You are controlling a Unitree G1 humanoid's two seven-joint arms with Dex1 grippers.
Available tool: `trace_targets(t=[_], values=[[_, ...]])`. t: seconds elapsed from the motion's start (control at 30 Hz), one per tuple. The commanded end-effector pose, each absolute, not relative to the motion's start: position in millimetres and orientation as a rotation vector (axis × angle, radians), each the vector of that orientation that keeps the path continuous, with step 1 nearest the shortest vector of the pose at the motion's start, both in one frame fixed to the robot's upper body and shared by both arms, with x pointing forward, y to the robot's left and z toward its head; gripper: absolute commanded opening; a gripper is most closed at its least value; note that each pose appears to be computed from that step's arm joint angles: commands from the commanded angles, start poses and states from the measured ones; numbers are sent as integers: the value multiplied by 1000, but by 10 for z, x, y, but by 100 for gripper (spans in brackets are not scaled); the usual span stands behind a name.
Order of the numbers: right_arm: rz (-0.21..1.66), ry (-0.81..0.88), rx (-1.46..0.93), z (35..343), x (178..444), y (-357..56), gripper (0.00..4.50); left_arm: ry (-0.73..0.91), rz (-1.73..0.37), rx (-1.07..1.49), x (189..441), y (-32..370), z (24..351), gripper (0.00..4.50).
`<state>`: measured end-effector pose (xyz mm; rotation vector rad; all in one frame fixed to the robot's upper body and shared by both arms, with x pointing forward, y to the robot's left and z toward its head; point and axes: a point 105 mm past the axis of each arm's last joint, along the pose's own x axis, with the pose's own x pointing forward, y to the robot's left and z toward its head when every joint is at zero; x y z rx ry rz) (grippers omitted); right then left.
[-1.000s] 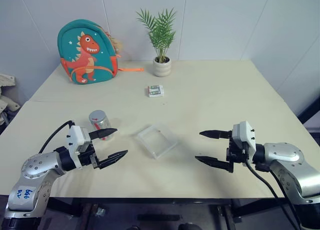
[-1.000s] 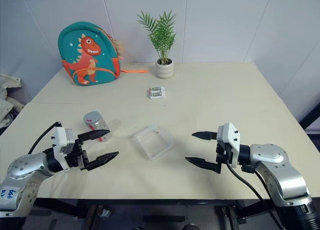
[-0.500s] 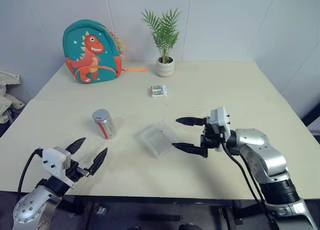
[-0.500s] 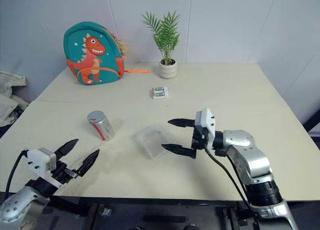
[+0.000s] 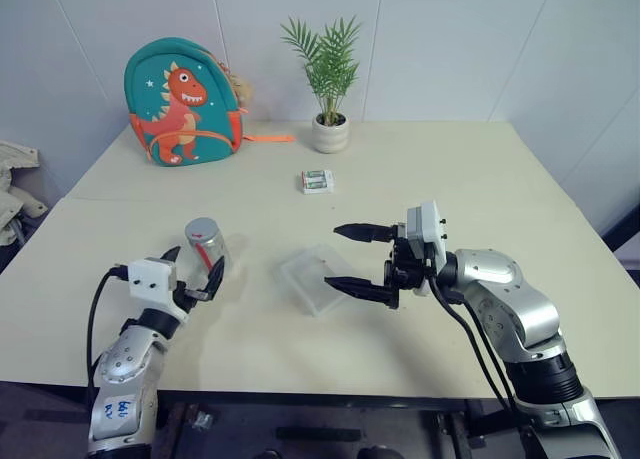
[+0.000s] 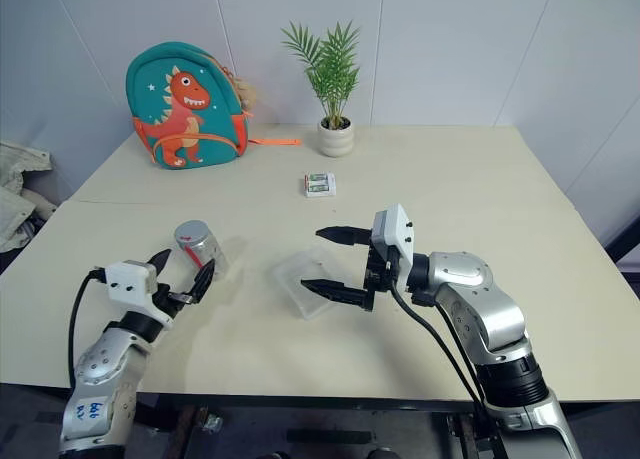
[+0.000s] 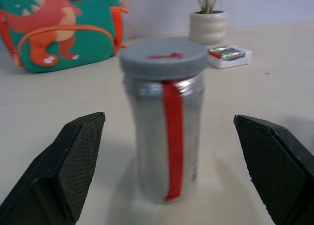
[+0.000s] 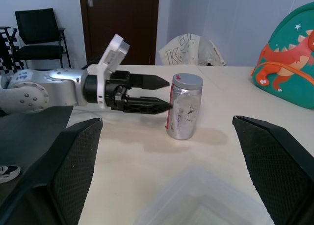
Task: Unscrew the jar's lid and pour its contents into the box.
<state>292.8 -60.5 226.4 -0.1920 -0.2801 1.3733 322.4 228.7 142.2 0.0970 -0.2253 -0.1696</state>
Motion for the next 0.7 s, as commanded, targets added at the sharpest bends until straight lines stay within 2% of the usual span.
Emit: trace_targets(t=[0.03, 0.67, 0.7], values=[[1384, -347, -215, 2438, 2847, -596, 450, -251, -138, 114, 3249, 2280, 1453, 449], [1354, -326, -201, 2366, 2848, -617, 450, -266, -94, 165, 3696, 2260, 1485, 449], [1349, -327, -197, 2361, 2847, -615, 450, -272, -98, 167, 3704, 2254, 1499, 431]])
